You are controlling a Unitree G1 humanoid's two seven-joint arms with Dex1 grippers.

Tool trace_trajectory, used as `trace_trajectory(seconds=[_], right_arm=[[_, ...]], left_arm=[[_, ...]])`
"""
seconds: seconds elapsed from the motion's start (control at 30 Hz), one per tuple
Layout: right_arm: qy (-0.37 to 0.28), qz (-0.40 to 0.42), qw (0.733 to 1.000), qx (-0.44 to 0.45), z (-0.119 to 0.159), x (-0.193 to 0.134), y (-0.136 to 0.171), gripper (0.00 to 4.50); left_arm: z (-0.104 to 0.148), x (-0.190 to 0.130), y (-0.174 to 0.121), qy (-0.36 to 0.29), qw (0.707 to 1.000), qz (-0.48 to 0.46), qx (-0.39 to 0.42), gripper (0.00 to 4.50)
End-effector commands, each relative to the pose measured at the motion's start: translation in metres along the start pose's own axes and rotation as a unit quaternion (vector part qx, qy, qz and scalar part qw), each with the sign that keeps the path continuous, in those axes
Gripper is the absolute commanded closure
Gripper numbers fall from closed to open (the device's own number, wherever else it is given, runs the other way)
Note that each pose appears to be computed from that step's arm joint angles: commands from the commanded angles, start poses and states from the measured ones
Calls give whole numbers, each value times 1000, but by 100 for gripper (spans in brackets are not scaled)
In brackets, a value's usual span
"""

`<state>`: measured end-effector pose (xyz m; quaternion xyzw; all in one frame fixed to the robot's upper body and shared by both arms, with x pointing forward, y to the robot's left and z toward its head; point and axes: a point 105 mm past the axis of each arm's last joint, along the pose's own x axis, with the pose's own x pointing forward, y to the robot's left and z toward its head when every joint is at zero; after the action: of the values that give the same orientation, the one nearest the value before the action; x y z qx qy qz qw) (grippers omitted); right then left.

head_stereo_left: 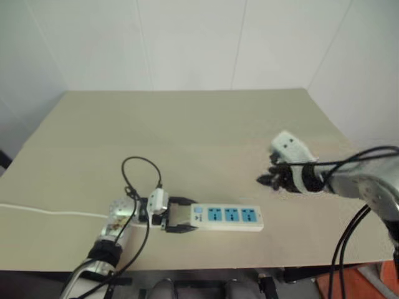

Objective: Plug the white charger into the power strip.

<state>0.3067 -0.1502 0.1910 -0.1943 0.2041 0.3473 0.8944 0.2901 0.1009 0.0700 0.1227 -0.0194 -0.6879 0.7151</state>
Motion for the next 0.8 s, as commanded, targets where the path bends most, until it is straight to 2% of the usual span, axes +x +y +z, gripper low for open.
trace_trajectory(seconds=[0.03, 0.27, 0.33, 0.4, 0.5, 0.6, 0.73, 0.8], right_arm=[[-152, 11, 987, -52, 29, -6, 0, 339], [-313, 133, 940, -26, 37, 10, 23, 339], [-325, 166, 931, -17, 35, 21, 27, 339], [-357, 212, 910, -5, 32, 28, 31, 339], [-362, 269, 892, 11, 23, 44, 36, 339], [-369, 293, 882, 6, 19, 61, 42, 339], [-413, 347, 841, 37, 21, 68, 53, 339], [-420, 358, 833, 39, 21, 71, 55, 339]], left_arm=[[-10, -8, 2, 45, 999, 20, -22, 128], [-5, -9, 3, 50, 996, 44, -53, 128], [-4, -9, 3, 57, 996, 50, -55, 128], [-2, -7, 1, 55, 995, 56, -58, 128], [0, -7, -4, 49, 995, 52, -64, 128], [0, -12, -9, 52, 995, 47, -66, 128], [1, -19, -12, 55, 995, 48, -71, 128], [1, -21, -13, 57, 995, 48, -72, 128]])
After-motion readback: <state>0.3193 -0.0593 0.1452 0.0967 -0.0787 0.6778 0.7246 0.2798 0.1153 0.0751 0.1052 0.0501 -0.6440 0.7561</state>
